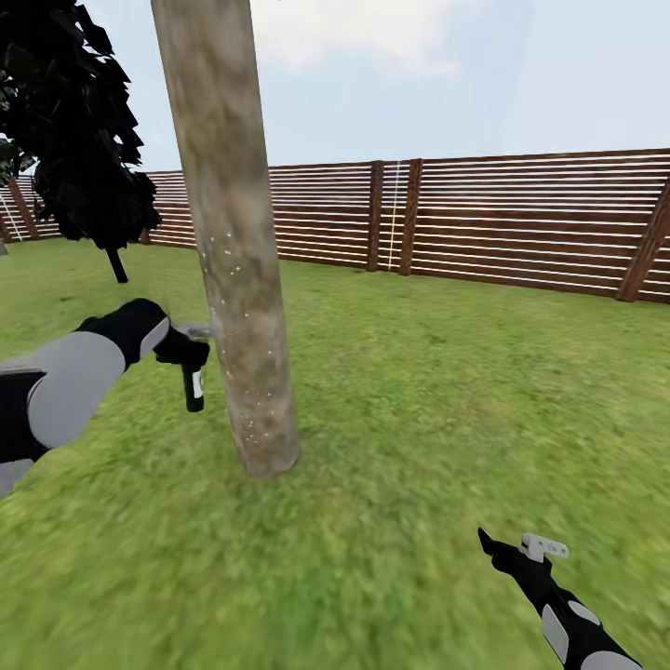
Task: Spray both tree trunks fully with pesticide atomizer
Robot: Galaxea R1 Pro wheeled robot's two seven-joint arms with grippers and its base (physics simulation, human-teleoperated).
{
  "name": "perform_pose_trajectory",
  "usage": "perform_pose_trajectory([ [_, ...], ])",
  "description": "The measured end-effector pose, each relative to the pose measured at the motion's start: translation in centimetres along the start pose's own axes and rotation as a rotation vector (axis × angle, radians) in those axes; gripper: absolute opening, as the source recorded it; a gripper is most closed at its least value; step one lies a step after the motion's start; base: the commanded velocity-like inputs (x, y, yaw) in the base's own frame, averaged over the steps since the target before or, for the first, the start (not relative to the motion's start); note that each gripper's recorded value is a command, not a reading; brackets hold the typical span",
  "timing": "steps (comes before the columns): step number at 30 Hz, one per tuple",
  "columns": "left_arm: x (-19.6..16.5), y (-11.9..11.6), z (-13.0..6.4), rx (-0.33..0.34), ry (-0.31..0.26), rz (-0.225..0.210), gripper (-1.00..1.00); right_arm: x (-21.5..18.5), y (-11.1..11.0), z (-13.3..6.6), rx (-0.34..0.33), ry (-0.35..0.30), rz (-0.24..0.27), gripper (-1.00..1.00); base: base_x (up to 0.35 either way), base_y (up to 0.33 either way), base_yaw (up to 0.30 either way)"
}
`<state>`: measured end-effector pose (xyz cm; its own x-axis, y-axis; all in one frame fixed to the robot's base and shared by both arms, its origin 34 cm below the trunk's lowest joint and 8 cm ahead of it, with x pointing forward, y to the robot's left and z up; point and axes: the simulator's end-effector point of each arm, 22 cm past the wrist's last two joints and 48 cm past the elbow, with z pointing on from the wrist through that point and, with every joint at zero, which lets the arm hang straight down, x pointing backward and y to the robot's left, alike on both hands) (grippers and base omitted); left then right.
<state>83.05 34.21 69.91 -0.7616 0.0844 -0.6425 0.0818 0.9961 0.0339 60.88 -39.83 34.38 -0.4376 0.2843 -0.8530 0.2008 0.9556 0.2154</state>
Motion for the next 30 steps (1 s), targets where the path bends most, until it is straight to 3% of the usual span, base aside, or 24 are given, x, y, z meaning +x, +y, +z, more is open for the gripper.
perform_pose_trajectory([
  [1,1.8,-0.2,1.4,0.003,0.019,0.005,-1.00,0.0,0.0,0.0,0.000,0.000,0.000,1.00,0.000,0.000,0.000],
  [7,7.7,-0.6,4.9,0.010,0.092,0.014,-1.00,0.0,0.0,0.0,-0.001,0.000,-0.001,1.00,0.000,0.000,0.000],
  [12,14.6,-1.2,8.4,0.022,0.163,0.027,-1.00,0.0,0.1,0.0,-0.002,0.001,-0.002,1.00,0.000,0.000,0.000],
  [16,17.3,-2.4,9.8,0.041,0.177,0.039,-1.00,0.0,0.1,0.0,-0.002,0.001,-0.003,1.00,0.000,0.000,0.000],
  [22,22.2,-3.7,11.3,0.056,0.243,0.050,-1.00,0.0,0.1,0.0,-0.003,0.001,-0.002,1.00,0.000,0.000,0.000],
  [24,21.9,-3.5,11.3,0.051,0.234,0.050,-1.00,0.1,0.2,0.0,-0.004,0.002,-0.002,1.00,0.000,0.000,0.000],
  [28,16.6,-2.1,10.1,0.019,0.117,0.062,-1.00,0.1,0.2,0.0,-0.004,0.002,-0.002,1.00,0.000,0.000,0.000],
  [30,14.5,-0.1,9.2,-0.013,0.069,0.062,-1.00,0.1,0.2,0.0,-0.004,0.002,-0.002,1.00,0.000,0.000,0.000],
])
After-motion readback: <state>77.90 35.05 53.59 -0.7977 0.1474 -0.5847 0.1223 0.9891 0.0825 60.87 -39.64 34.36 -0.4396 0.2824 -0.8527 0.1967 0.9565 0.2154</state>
